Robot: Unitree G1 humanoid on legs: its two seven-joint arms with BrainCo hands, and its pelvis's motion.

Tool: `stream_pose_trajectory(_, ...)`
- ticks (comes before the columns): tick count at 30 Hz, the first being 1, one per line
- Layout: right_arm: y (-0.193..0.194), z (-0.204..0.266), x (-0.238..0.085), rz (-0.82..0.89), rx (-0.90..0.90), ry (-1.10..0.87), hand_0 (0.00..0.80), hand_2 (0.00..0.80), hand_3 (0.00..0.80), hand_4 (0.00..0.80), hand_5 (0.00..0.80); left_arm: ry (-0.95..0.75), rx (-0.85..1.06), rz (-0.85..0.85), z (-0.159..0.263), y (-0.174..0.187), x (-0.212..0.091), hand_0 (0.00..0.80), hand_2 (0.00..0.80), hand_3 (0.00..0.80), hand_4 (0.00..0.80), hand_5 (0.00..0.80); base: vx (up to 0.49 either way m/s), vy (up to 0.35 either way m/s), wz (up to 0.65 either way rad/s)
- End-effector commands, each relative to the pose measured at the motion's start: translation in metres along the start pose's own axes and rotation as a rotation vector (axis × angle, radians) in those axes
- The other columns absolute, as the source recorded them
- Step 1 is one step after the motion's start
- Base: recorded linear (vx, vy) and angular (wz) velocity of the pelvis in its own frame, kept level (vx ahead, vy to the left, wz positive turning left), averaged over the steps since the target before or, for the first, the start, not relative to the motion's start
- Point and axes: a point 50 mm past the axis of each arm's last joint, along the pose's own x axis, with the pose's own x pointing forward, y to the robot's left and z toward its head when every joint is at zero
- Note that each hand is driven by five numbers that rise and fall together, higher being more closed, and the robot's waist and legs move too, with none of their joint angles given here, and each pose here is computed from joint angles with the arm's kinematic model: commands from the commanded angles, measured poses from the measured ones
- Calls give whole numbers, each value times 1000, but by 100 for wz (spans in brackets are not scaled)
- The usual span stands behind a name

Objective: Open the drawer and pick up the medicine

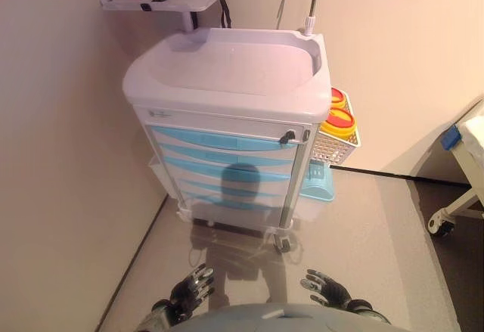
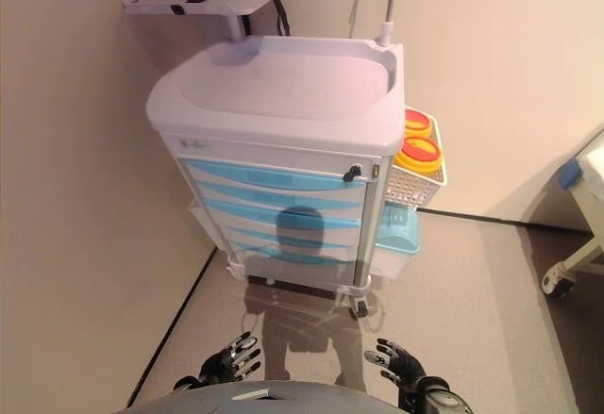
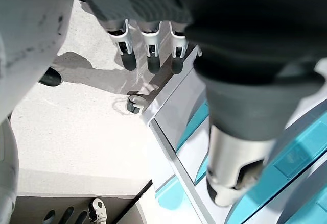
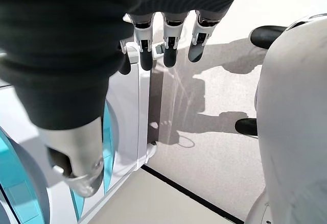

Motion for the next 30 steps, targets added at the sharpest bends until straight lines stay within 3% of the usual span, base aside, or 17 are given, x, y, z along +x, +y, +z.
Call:
stream_pose_trajectory(1,18,27,15,66,-15,-73,0,0,0,0,0,-19,28,1,20,-6,9,0,0,0,0,0,0,0,0)
stream_pose_trajectory(6,18,28,15,66,-15,-74,0,0,0,0,0,-35,-26,-71,20,-11,10,0,0,0,0,0,0,0,0)
stream_pose_trajectory(30,18,26,15,65,-15,-73,0,0,0,0,0,-60,-47,-47,21,-8,9,0,0,0,0,0,0,0,0)
